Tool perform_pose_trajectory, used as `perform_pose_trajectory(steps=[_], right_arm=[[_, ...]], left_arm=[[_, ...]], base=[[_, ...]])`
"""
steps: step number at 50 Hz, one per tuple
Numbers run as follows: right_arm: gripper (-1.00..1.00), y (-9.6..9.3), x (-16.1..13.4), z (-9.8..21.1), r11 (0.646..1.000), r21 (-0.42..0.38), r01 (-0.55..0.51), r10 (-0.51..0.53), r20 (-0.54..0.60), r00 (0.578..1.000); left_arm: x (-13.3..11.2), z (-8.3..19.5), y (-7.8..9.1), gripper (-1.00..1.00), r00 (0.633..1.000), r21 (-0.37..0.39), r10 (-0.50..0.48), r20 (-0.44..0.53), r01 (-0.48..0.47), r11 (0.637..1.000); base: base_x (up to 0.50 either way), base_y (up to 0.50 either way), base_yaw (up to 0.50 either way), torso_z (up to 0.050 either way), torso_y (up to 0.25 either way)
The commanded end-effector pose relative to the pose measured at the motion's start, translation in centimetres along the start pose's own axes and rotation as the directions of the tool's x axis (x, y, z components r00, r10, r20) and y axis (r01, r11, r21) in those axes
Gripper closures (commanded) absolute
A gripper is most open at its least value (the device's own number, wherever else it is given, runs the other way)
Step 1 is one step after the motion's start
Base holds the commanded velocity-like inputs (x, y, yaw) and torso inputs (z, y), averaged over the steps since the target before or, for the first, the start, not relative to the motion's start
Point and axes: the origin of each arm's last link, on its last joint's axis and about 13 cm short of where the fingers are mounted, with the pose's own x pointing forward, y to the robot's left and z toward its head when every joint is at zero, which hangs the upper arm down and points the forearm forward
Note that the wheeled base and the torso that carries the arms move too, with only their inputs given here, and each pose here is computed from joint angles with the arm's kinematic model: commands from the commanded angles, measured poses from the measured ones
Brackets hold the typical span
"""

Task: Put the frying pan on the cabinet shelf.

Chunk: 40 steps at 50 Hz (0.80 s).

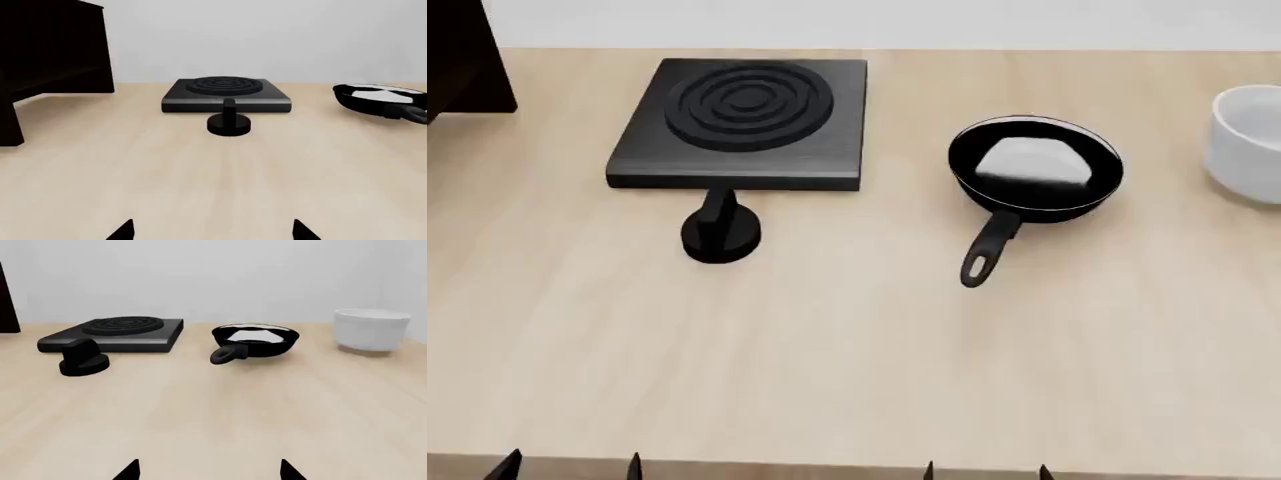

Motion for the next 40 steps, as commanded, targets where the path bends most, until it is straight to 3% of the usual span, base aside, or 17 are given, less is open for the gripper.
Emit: perform_pose_trajectory(steps=[1,15,19,40], right_arm=[[-1.0,0.0,0.0,0.0,1.0,0.0,0.0,0.0,0.0,1.0],[-1.0,-0.3,0.7,-1.4,1.0,-0.008,-0.003,0.003,-0.003,1.0],[-1.0,-0.3,0.9,-1.6,1.0,-0.01,-0.013,0.013,0.001,1.0],[-1.0,-0.6,1.7,-2.5,1.0,-0.022,-0.008,0.008,-0.002,1.0]], left_arm=[[0.0,0.0,0.0,-1.0,1.0,0.0,0.0,0.0,0.0,1.0],[0.3,-0.3,0.5,-1.0,0.999,-0.028,0.044,-0.015,-0.045,0.999],[0.4,-0.4,0.6,-1.0,0.999,-0.026,0.028,0.018,-0.027,0.999],[0.4,-0.8,0.5,-1.0,1.0,0.001,0.001,0.003,-0.001,1.0]], base=[[0.0,0.0,0.0,0.0,0.0],[0.0,0.0,0.0,0.0,0.0],[0.0,0.0,0.0,0.0,0.0],[0.0,0.0,0.0,0.047,0.03]])
